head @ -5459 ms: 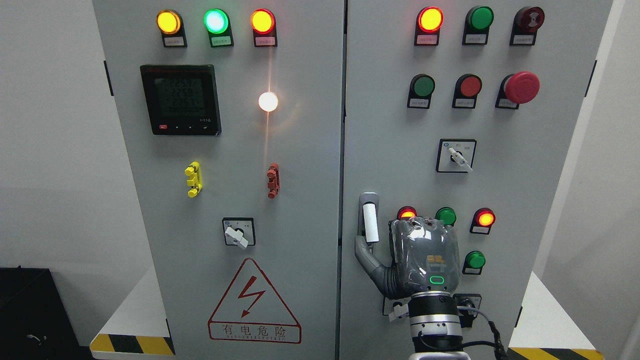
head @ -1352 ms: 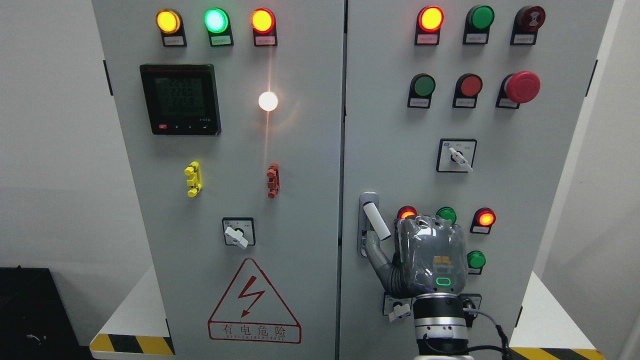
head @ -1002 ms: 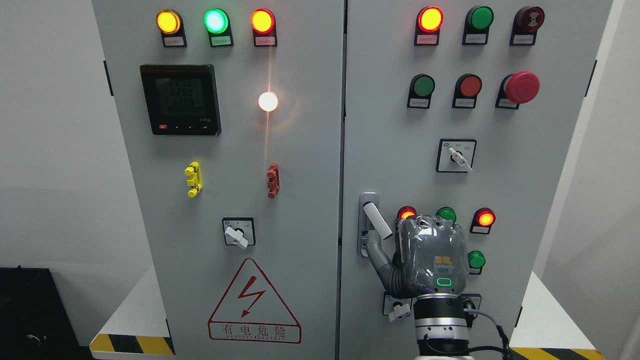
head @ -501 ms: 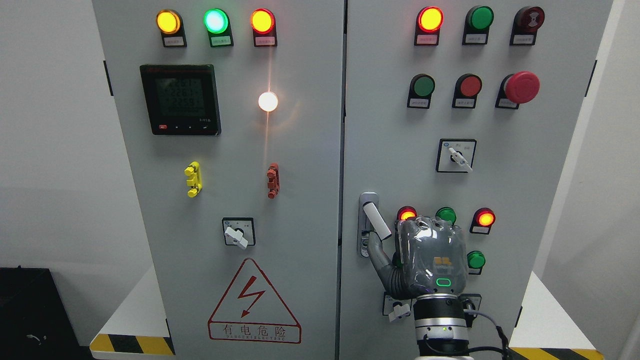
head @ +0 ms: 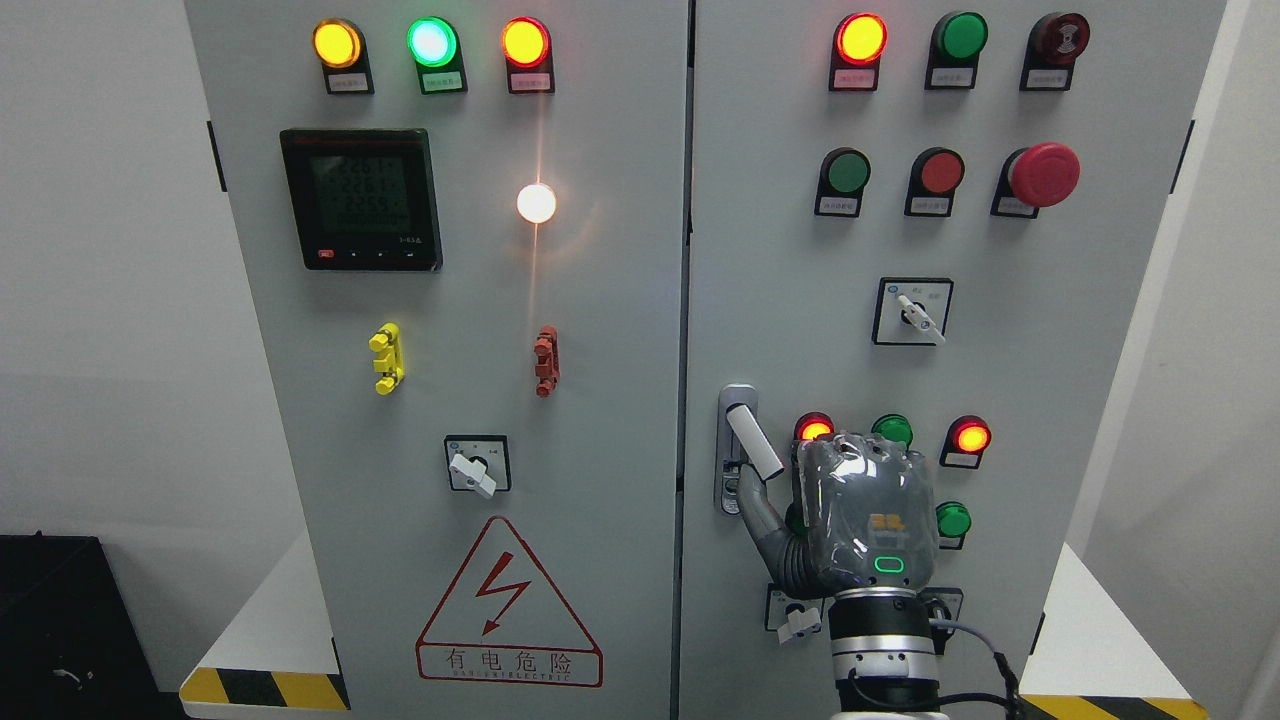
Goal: Release door handle
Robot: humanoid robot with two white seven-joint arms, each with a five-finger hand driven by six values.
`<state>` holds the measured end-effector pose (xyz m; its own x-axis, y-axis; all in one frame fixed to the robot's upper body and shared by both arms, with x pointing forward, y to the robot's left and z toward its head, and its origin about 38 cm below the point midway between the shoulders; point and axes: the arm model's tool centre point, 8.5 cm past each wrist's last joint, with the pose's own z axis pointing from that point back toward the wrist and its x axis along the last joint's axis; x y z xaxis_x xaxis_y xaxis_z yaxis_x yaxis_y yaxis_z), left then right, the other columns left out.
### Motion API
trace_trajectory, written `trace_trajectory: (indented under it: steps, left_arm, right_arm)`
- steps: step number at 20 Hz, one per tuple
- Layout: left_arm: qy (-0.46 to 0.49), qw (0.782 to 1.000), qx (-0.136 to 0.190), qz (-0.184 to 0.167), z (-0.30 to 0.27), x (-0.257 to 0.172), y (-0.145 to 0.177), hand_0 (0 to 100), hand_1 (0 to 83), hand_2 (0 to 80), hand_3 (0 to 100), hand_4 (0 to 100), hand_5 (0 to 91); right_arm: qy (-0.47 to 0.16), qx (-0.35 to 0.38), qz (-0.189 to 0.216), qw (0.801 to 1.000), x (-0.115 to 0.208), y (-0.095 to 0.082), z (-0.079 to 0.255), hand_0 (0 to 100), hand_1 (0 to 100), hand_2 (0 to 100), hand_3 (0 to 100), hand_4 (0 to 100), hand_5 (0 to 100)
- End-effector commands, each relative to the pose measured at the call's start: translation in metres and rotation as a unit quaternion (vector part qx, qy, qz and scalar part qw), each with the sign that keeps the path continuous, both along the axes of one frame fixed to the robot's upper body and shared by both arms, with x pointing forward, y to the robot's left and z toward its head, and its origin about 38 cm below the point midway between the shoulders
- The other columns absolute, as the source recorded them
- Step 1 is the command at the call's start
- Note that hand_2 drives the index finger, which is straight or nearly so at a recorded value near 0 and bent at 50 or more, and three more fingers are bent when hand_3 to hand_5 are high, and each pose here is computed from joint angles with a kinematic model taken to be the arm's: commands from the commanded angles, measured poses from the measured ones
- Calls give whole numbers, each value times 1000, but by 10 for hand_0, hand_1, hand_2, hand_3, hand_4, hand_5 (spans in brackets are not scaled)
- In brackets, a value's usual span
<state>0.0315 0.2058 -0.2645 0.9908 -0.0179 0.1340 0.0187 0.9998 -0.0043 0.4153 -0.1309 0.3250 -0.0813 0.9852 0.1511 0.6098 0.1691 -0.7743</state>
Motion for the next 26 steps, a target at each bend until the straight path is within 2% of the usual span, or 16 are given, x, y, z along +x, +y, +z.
trace_trajectory:
  steps: [1, 26]
  left_arm:
    - [8, 1000, 0, 0, 0, -11, 0, 120, 556, 0, 0, 0, 0]
    - [8, 1000, 0, 1, 0, -11, 0, 120, 556, 0, 0, 0, 0]
  right_arm:
    - [-4, 2, -4, 1000, -1, -3, 2, 544, 383, 1000, 1000, 1000, 1000]
    - [-22, -10, -20, 999, -3, -8, 9, 553, 380, 1000, 1000, 1000, 1000]
